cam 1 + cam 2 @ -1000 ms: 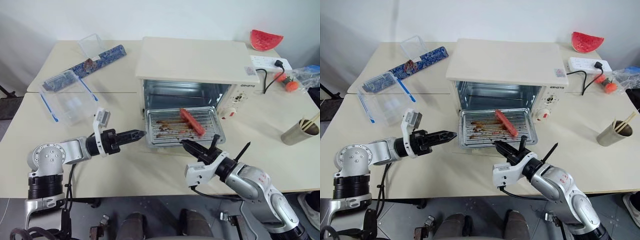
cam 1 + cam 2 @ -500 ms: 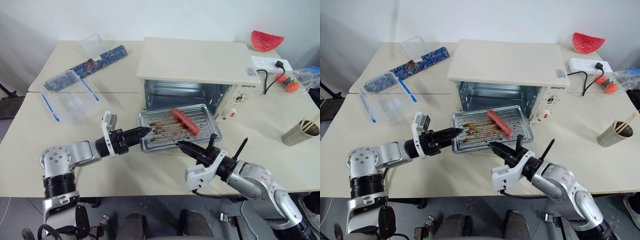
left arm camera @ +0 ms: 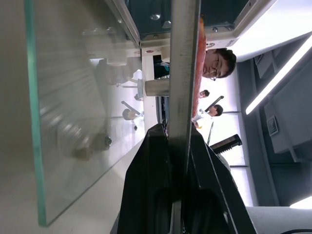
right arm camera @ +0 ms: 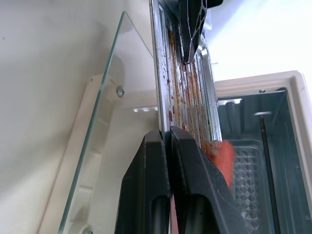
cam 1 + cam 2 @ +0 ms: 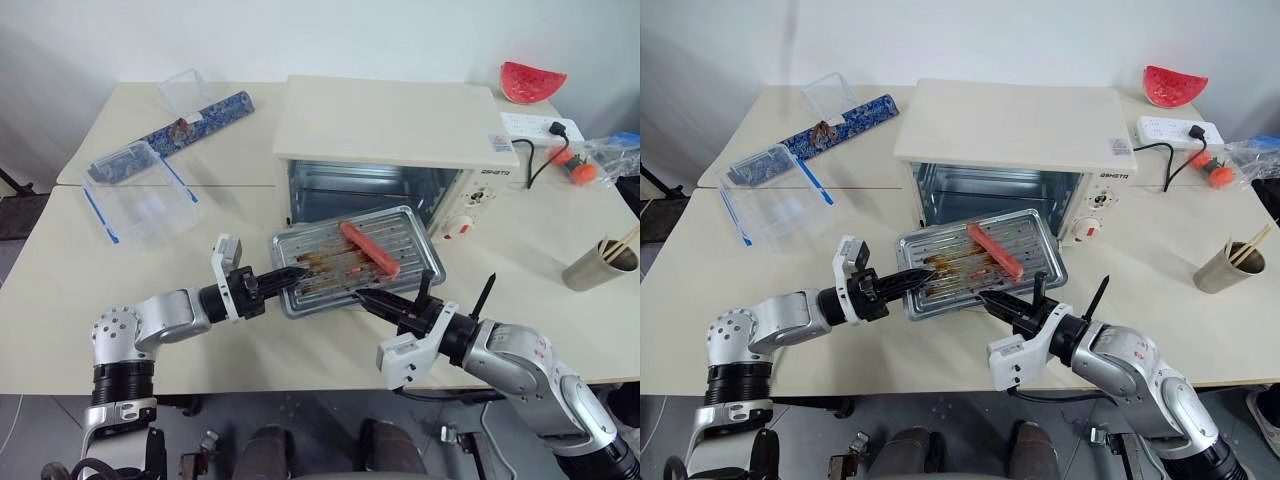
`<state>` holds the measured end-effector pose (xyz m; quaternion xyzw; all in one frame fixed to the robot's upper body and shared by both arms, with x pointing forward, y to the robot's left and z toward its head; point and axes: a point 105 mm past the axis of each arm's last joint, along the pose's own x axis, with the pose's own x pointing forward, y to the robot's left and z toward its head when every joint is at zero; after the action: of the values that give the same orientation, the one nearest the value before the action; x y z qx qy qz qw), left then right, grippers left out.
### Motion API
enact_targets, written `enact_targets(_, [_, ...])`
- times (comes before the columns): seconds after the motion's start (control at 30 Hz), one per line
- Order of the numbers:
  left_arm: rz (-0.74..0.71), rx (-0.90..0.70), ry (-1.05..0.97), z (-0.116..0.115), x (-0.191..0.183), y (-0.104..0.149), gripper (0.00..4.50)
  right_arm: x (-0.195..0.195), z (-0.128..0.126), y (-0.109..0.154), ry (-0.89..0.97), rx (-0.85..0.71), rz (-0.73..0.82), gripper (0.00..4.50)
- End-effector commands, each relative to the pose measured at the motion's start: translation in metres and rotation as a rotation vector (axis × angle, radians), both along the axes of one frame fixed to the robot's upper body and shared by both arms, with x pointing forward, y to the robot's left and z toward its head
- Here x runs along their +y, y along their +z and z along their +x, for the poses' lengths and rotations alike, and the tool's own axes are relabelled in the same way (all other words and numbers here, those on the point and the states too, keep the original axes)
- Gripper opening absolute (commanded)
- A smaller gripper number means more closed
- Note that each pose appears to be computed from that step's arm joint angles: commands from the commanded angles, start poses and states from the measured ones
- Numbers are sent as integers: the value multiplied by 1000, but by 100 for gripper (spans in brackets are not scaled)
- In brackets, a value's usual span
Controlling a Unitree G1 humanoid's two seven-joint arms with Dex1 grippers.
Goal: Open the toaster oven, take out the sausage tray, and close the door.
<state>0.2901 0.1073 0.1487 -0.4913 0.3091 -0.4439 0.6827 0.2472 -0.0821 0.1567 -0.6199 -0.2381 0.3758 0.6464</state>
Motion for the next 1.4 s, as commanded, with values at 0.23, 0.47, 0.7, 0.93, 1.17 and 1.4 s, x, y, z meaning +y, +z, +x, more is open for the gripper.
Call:
enact_targets(0.23, [-48, -56, 6, -13, 16, 12, 0, -4, -11, 20, 51, 103, 140, 180])
enact_targets(0.47, [-34, -87, 106, -24, 68, 18, 0, -20, -28, 18, 129, 200, 205, 409])
enact_targets(0.7, [-77, -88, 176, -46, 106, 17, 0, -49, -22, 13, 92, 316, 284, 448])
enact_targets(0.93, [-117, -55, 361, -76, 146, 3, 0, -112, 10, 8, -117, 435, 465, 323])
enact_targets(1.17, [-168, -58, 550, -97, 166, -9, 0, -147, 26, -10, -220, 554, 541, 94])
enact_targets(1.4, [-206, -81, 686, -107, 178, -13, 0, -159, 35, -34, -259, 685, 564, 2])
